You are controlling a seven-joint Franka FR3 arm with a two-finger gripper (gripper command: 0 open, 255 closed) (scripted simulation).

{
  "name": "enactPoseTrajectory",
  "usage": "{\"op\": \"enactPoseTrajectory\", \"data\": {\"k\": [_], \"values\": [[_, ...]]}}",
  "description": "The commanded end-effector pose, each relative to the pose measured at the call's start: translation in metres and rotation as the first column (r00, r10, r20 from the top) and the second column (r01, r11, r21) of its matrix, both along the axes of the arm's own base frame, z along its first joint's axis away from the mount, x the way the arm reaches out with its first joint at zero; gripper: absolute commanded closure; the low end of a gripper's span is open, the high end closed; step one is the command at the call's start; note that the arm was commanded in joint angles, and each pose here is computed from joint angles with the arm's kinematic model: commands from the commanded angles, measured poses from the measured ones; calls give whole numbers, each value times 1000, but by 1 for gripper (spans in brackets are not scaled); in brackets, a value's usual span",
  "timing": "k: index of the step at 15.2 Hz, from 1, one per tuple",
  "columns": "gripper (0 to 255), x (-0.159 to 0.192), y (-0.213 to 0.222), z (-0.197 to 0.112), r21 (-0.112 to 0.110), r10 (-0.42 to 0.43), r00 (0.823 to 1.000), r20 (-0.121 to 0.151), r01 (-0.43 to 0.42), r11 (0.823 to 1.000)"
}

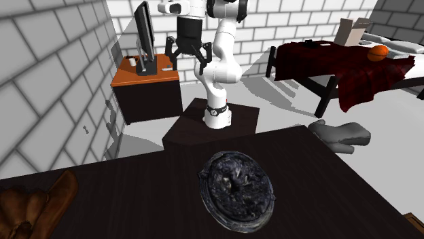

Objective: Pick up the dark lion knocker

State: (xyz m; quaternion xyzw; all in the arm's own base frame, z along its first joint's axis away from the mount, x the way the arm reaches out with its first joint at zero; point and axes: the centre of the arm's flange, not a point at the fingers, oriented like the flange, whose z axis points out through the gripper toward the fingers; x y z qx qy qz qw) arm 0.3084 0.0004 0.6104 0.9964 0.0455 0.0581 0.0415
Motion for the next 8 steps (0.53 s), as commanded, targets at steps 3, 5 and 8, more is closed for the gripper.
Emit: {"op": "enactPoseTrajectory", "data": {"k": [3, 5, 8], "values": [[0, 24, 15, -3, 3, -18, 1000, -18, 18, 1000], [0, 48, 30, -7, 6, -36, 999, -35, 36, 999], [0, 85, 52, -13, 10, -62, 996, -62, 63, 998]]}}
